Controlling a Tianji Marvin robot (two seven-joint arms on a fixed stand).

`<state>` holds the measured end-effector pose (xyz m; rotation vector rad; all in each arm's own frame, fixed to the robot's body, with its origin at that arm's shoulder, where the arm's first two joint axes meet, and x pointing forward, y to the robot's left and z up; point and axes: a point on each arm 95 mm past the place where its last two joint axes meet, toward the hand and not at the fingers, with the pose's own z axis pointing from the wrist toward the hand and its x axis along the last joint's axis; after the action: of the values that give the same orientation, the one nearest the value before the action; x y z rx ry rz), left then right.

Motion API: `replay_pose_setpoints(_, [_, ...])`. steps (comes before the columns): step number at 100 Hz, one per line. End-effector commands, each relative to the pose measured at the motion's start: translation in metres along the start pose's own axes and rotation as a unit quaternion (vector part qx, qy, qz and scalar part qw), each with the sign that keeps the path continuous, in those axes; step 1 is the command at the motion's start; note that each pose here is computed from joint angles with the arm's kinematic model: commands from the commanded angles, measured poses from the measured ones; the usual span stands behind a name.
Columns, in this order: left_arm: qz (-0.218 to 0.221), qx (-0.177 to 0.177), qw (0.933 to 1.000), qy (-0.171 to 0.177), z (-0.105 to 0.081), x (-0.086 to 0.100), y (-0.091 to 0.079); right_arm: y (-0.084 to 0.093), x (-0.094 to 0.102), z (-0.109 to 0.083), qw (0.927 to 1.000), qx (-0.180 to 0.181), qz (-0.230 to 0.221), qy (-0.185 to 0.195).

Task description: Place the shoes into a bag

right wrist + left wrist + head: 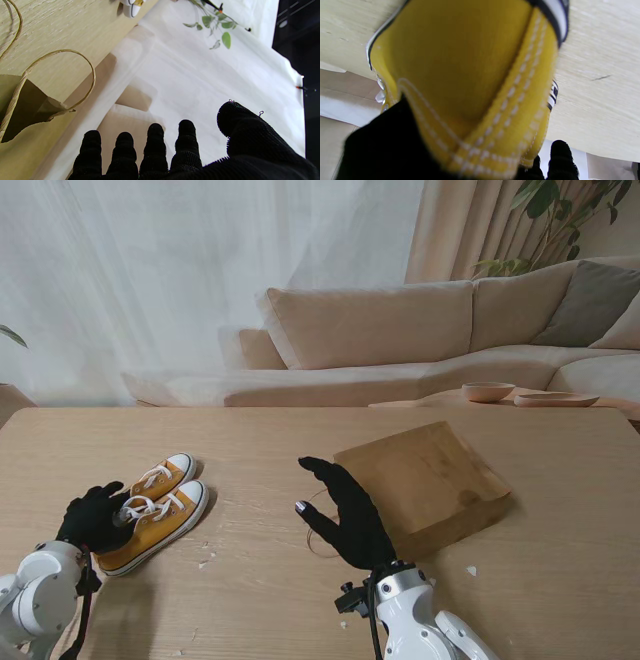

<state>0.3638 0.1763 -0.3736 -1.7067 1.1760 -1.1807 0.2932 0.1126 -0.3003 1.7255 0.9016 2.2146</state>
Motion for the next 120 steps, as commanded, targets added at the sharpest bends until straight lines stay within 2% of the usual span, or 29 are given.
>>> replay_pose_setpoints(1, [-0.005,-0.008,0.9999,0.009,0.003,0.007,0.004,-0.004,0.002,0.0,1.0,0.007,0.005,-0.002])
replay_pose_setpoints(37, [-0.017,0.001,0.9998,0.014,0.024,0.019,0.016,-0.004,0.002,0.001,0.9999,0.009,0.005,-0.005])
replay_pose_setpoints(49, [-0.053,0.016,0.9983,0.018,0.03,0.024,0.022,-0.004,0.001,0.001,0.9999,0.009,0.005,-0.006])
replay_pose_setpoints(59, [-0.102,0.024,0.994,0.032,0.032,0.029,0.025,-0.004,0.001,0.001,0.9999,0.009,0.005,-0.007])
replay_pose_setpoints(74, [-0.133,0.03,0.9889,0.059,0.032,0.033,0.024,-0.004,0.001,0.001,0.9999,0.009,0.005,-0.007])
replay_pose_setpoints(90, [-0.175,0.05,0.9792,0.089,0.029,0.037,0.019,-0.003,0.001,0.001,0.9999,0.01,0.004,-0.007])
replay_pose_setpoints(100, [-0.199,0.051,0.9732,0.103,0.025,0.04,0.014,-0.003,0.0,0.001,0.9999,0.01,0.004,-0.008])
replay_pose_setpoints(120, [-0.226,0.058,0.962,0.142,0.014,0.048,0.003,-0.002,0.0,0.001,0.9999,0.01,0.004,-0.008])
